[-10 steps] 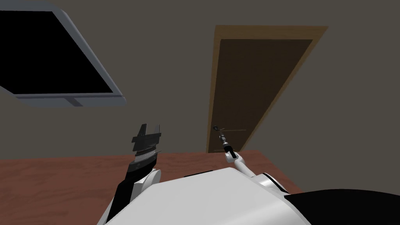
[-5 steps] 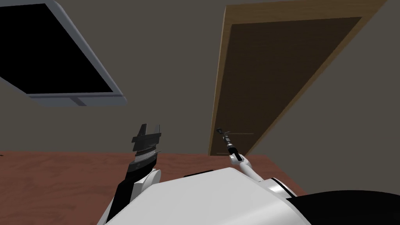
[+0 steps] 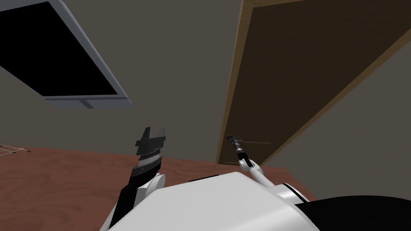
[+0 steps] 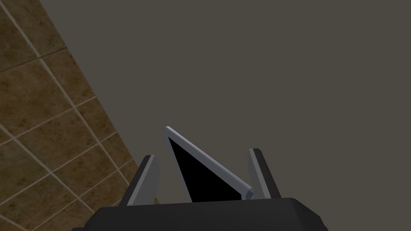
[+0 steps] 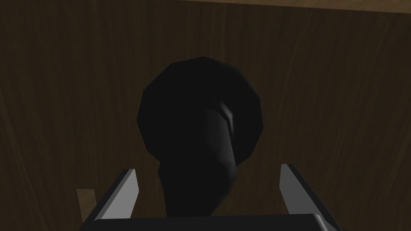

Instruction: Pull the door open

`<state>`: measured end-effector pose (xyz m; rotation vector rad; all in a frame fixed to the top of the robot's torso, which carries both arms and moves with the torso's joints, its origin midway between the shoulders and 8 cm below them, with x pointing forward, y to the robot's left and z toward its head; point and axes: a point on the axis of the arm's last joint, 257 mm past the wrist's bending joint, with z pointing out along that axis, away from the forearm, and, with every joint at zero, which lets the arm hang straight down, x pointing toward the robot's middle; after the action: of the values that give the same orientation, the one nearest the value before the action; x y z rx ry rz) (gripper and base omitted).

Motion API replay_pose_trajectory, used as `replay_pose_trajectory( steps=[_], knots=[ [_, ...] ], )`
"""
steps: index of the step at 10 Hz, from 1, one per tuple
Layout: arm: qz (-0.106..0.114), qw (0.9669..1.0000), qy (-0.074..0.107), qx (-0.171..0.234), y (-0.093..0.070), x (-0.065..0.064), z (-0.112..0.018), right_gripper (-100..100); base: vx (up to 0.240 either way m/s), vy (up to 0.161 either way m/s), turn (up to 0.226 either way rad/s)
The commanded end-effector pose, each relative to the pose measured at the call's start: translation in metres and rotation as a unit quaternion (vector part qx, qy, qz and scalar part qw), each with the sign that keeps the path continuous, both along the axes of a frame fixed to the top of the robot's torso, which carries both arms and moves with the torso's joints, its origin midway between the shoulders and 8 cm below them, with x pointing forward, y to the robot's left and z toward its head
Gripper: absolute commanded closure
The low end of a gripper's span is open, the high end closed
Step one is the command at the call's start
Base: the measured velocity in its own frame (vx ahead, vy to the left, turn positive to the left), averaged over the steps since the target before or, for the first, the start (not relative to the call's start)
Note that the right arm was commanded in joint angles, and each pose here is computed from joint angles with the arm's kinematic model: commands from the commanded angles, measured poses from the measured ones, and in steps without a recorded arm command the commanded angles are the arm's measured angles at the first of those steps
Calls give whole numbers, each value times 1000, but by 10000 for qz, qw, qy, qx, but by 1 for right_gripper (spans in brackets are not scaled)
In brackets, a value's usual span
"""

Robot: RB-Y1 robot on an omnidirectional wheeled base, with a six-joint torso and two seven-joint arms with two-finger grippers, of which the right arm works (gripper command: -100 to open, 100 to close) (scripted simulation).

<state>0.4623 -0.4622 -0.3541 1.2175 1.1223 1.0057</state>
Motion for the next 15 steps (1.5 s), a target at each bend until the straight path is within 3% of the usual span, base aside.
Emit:
replay_pose_trajectory(
  steps=[1, 6, 15],
  knots=[
    [4, 10000, 6, -4, 1, 0, -1, 100, -13, -1, -15],
    [4, 10000, 6, -4, 1, 0, -1, 100, -16, -1, 0],
    [624, 9980, 33, -19, 13, -18, 0, 100, -198, -61, 103]
  ],
)
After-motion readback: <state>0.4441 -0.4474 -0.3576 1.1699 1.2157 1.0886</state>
